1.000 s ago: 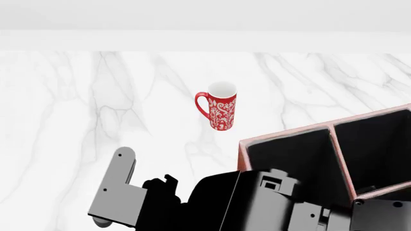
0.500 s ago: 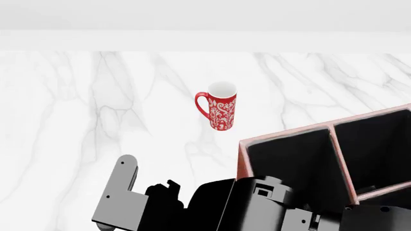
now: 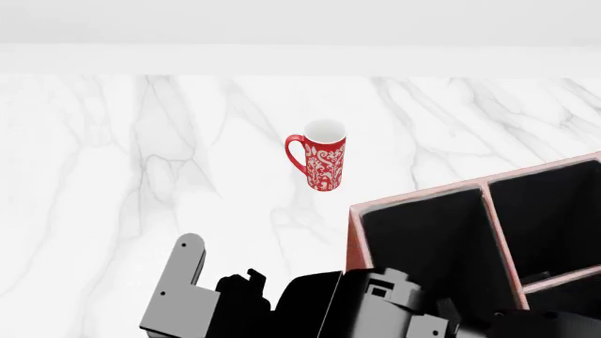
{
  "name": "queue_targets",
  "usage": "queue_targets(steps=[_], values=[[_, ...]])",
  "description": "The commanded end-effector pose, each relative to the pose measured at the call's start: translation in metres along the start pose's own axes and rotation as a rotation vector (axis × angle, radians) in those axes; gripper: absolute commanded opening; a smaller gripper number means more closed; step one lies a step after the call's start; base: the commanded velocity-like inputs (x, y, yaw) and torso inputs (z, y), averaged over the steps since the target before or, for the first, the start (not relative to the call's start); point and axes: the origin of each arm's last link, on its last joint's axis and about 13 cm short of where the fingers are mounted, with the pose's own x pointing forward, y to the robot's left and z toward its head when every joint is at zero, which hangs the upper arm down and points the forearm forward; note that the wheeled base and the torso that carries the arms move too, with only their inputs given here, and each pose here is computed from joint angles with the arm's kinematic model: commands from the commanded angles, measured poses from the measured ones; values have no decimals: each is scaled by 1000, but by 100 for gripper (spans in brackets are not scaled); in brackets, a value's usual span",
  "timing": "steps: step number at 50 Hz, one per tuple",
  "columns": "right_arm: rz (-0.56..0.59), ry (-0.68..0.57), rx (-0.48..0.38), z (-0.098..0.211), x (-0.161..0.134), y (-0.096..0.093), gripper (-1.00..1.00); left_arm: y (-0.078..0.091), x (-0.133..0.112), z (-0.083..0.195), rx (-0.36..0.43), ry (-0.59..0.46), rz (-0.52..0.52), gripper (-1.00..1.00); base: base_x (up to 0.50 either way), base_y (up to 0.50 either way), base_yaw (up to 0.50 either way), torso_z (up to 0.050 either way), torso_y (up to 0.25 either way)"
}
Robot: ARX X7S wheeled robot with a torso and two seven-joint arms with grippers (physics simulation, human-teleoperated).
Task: Pick up the book and place it in the left compartment of the caddy.
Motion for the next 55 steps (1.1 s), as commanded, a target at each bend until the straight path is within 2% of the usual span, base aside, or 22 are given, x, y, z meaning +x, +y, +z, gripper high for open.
queue_targets(steps=[1,55], values=[[-19,-5,4,-3,6,-2,100,0,0,1,0,-2,-2,100,0,0,0,0,0],[26,3,23,-16,20,3,100,0,-1,1,1,-5,-4,100,0,0,0,0,0]])
